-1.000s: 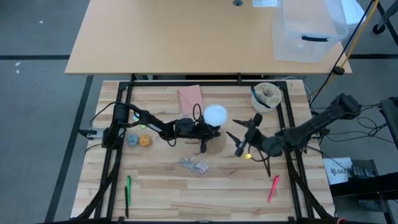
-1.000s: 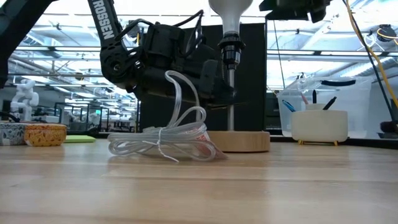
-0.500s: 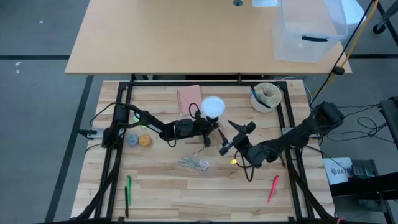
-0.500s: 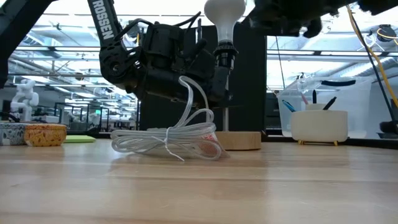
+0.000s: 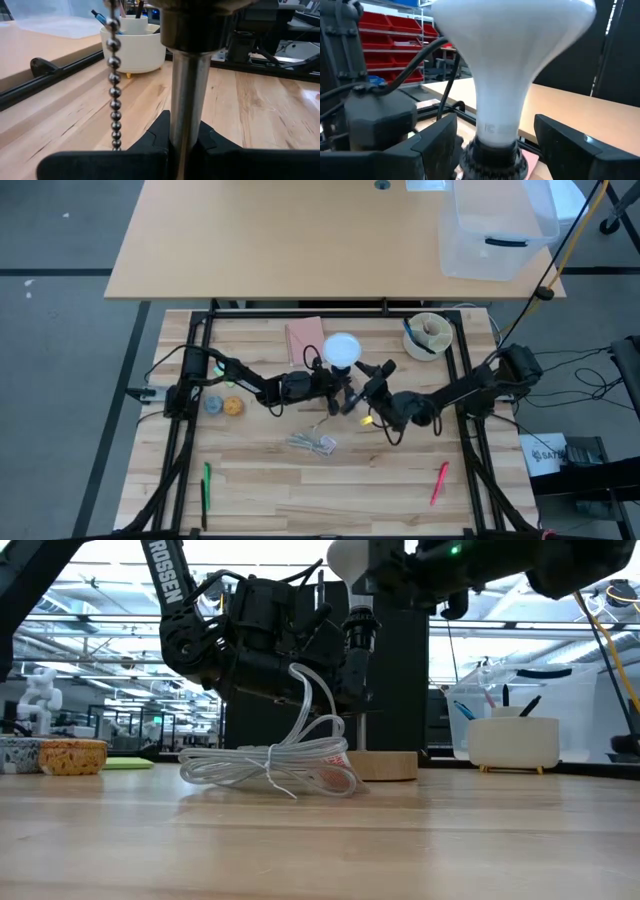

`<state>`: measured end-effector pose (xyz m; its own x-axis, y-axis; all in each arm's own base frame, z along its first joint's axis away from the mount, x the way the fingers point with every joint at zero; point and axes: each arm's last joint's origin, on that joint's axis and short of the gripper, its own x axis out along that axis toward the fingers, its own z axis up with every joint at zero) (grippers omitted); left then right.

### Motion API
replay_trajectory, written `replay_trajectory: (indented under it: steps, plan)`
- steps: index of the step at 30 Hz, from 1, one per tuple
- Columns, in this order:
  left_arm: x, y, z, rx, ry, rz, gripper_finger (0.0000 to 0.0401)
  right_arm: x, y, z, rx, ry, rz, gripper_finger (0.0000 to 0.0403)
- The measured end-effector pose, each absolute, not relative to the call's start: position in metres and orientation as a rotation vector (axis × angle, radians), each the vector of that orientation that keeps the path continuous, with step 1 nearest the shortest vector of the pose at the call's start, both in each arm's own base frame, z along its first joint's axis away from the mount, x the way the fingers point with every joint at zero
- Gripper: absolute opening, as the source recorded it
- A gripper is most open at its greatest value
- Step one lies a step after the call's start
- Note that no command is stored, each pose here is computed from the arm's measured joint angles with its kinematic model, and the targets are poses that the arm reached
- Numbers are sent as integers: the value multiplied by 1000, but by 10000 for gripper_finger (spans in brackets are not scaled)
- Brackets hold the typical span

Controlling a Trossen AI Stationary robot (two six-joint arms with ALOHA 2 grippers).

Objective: Screw lightbulb
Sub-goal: Remove the lightbulb from the lamp

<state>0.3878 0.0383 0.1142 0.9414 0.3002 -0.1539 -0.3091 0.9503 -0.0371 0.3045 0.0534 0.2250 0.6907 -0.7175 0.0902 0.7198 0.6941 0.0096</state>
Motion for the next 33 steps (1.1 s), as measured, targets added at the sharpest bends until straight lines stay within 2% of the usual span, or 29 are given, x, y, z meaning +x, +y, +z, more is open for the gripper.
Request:
replay_trajectory:
  steps: [20,23,30,33]
  plan:
    - [388,38,115,-58,146,308,25,321,23,241,-56,-134,-734,256]
    - [388,38,114,-57,147,308,25,325,22,244,-71,-113,-737,241]
    - [388,38,114,-53,155,298,25,326,22,244,-93,-94,-740,175]
    - [388,38,114,-40,161,274,25,326,23,242,-99,-79,-737,165]
